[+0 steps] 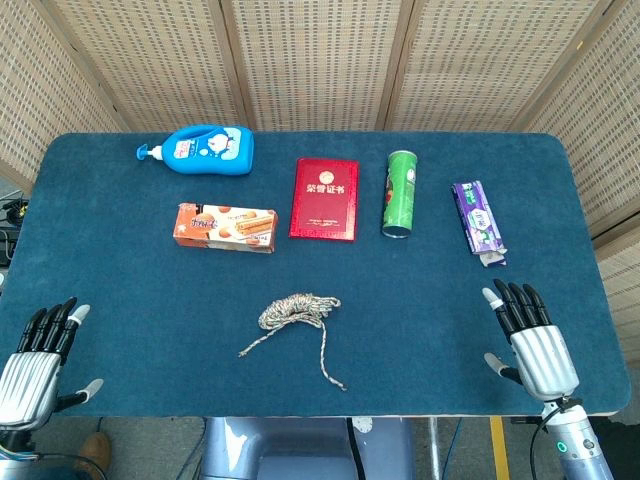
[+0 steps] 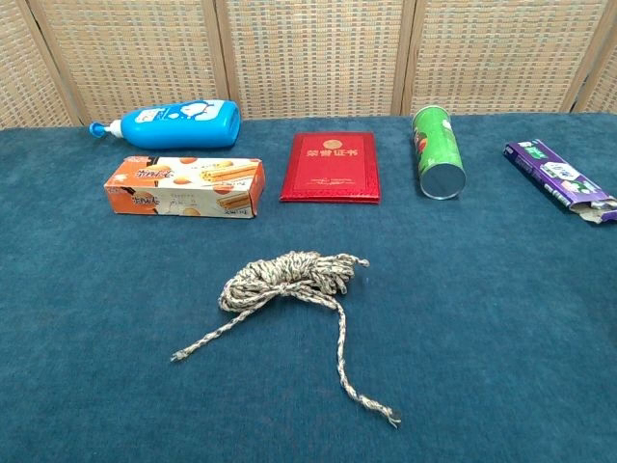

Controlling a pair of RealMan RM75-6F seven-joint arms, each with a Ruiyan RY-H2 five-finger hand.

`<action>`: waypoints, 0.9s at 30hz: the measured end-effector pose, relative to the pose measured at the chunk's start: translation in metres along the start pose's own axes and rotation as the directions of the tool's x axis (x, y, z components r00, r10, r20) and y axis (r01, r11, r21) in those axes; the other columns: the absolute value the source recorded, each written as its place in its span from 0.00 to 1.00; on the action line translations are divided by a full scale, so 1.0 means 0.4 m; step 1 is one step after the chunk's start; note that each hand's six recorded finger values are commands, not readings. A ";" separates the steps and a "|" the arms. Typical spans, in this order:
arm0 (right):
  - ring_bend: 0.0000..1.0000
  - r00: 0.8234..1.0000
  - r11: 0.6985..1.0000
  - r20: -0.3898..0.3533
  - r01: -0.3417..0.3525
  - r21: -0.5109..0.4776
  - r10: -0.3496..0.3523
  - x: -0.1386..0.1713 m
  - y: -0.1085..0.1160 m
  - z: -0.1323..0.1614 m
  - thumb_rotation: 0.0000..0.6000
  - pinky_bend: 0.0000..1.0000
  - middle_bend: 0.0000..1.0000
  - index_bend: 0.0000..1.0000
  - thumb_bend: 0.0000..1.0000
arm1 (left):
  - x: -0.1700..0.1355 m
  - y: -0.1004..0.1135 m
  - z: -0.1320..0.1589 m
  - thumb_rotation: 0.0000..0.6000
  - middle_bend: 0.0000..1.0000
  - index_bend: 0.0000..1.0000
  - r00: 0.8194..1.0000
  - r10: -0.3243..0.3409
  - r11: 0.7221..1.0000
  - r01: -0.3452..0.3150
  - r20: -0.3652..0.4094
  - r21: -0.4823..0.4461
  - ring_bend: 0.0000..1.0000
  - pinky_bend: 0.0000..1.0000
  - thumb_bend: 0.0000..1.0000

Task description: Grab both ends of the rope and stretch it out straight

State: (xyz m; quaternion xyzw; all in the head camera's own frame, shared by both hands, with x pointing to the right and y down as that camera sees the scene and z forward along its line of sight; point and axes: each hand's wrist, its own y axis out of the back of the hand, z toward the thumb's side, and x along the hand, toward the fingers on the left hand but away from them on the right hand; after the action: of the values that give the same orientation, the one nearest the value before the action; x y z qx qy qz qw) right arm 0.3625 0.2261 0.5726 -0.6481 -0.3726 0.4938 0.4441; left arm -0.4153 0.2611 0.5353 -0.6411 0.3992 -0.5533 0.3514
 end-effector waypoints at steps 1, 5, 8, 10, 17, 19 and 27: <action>0.00 1.000 1.000 -0.001 -0.001 0.000 0.001 0.000 0.000 0.001 1.00 0.00 0.00 0.00 0.00 | 0.000 0.000 0.000 1.00 0.00 0.00 1.000 0.000 1.000 0.000 0.000 0.001 0.00 0.00 0.02; 0.00 1.000 1.000 -0.004 -0.005 0.000 0.005 0.001 -0.003 0.003 1.00 0.00 0.00 0.00 0.00 | 0.000 -0.001 0.000 1.00 0.00 0.00 1.000 -0.001 1.000 0.001 0.000 0.003 0.00 0.00 0.02; 0.00 1.000 1.000 -0.020 -0.020 -0.010 0.020 -0.001 -0.008 0.014 1.00 0.00 0.00 0.00 0.00 | 0.002 -0.003 0.001 1.00 0.00 0.00 1.000 -0.003 1.000 0.003 -0.001 0.005 0.00 0.00 0.02; 0.00 0.998 0.999 -0.047 -0.039 -0.015 0.038 -0.009 -0.014 0.030 1.00 0.00 0.00 0.00 0.04 | 0.004 -0.005 0.002 1.00 0.00 0.00 1.000 -0.006 1.000 0.006 -0.003 0.007 0.00 0.00 0.02; 0.00 0.962 0.987 -0.223 -0.161 0.009 0.159 -0.067 -0.048 0.120 1.00 0.00 0.00 0.05 0.78 | 0.016 -0.011 -0.001 1.00 0.00 0.00 1.000 -0.012 1.000 0.012 -0.025 0.013 0.00 0.00 0.02; 0.00 0.931 0.976 -0.295 -0.215 0.035 0.215 -0.089 -0.064 0.162 1.00 0.00 0.00 0.09 0.89 | 0.022 -0.014 -0.003 1.00 0.00 0.00 0.999 -0.014 1.000 0.015 -0.035 0.015 0.00 0.00 0.02; 0.00 0.765 0.931 -0.531 -0.314 0.187 0.364 -0.160 -0.109 0.335 1.00 0.00 0.00 0.25 1.00 | 0.040 -0.025 -0.009 1.00 0.00 0.00 0.998 -0.031 0.999 0.032 -0.060 0.021 0.00 0.00 0.02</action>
State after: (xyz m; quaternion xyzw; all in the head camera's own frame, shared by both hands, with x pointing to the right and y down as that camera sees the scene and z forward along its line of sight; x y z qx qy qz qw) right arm 0.2154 0.2092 0.6175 -0.8000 -0.0818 0.3711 0.4643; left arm -0.4163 0.2511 0.5517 -0.6264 0.3932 -0.5822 0.3376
